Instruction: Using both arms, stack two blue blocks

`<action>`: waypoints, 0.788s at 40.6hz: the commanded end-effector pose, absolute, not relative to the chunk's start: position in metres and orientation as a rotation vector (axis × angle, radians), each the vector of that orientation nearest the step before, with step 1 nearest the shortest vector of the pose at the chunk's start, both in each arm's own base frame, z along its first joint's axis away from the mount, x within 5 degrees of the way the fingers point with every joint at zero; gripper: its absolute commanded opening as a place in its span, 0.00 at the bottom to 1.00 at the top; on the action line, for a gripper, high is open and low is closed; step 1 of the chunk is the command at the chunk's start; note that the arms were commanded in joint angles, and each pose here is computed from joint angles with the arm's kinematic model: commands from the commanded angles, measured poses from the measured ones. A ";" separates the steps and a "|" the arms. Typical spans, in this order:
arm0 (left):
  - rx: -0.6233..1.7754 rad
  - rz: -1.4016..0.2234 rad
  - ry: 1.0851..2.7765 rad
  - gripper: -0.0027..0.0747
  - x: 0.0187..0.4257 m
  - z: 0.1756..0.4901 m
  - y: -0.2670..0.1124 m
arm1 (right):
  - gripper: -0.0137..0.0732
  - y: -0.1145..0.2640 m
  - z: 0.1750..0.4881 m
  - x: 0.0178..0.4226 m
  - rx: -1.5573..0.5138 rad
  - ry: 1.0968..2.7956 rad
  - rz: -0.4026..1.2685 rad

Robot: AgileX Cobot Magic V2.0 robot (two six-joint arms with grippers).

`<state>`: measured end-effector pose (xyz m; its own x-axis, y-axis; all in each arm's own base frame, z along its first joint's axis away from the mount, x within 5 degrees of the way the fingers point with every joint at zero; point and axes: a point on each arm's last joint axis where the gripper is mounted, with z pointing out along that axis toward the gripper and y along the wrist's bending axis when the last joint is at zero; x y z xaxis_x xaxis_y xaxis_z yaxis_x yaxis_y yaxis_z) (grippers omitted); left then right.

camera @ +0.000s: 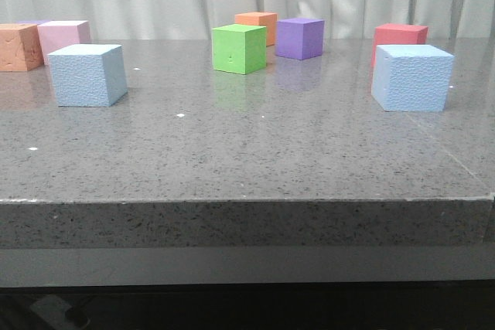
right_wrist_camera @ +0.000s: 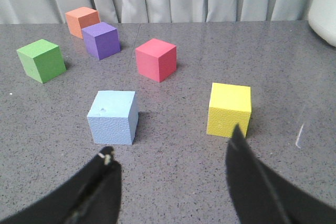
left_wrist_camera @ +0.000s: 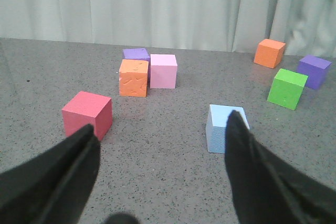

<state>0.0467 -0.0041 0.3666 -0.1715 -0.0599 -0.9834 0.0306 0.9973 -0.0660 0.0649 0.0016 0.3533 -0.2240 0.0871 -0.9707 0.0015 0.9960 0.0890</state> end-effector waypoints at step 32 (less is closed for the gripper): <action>-0.026 -0.090 1.657 0.76 0.049 0.382 -0.004 | 0.86 0.007 0.373 0.085 0.083 1.836 0.176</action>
<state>0.0470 -0.0040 0.3664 -0.1751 -0.0582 -0.9828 0.0296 0.9975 -0.0643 0.0759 0.0056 0.3556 -0.3041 0.1405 -0.9422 -0.0163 0.9881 0.1527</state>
